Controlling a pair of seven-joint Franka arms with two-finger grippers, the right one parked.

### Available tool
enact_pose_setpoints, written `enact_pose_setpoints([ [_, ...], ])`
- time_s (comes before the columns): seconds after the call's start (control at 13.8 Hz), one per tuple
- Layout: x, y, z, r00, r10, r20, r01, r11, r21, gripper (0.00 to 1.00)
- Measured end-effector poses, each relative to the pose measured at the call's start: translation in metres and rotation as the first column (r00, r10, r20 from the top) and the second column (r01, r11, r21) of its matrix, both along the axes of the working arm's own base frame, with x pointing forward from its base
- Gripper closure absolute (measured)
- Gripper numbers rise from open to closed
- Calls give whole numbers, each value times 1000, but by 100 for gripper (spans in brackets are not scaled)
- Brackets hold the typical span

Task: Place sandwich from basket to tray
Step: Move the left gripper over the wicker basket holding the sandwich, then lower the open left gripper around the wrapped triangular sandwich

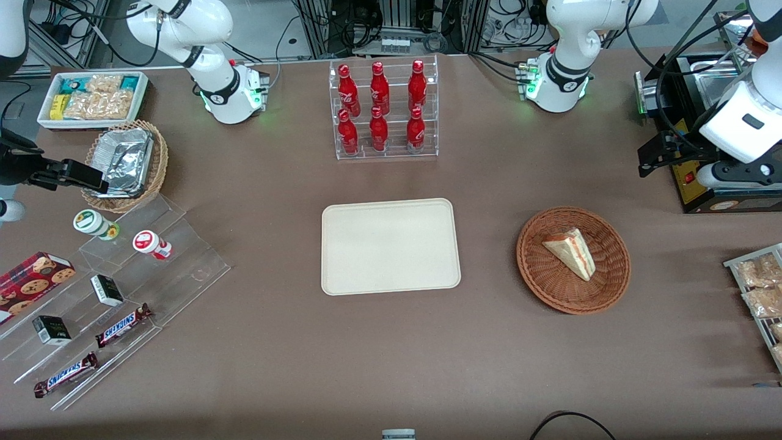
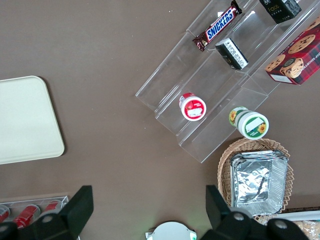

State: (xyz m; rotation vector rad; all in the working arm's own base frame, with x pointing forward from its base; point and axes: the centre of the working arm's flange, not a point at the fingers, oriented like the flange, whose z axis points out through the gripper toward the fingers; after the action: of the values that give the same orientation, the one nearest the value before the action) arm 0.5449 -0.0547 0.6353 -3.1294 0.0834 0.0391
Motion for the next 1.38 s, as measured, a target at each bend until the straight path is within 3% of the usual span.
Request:
enact_pose_setpoints([
  [0.43, 2, 3, -10, 1000, 6, -14, -6, 1000, 1, 0],
  [0.65, 13, 3, -55, 1000, 18, -10, -18, 1000, 1, 0],
  [0.87, 19, 3, -115, 993, 120, 4, -120, 993, 1, 0],
  [1.09, 17, 1, -164, 956, 289, 39, -289, 957, -10, 0],
  [1.38, 3, -1, -229, 865, 493, 87, -491, 870, -49, 0],
])
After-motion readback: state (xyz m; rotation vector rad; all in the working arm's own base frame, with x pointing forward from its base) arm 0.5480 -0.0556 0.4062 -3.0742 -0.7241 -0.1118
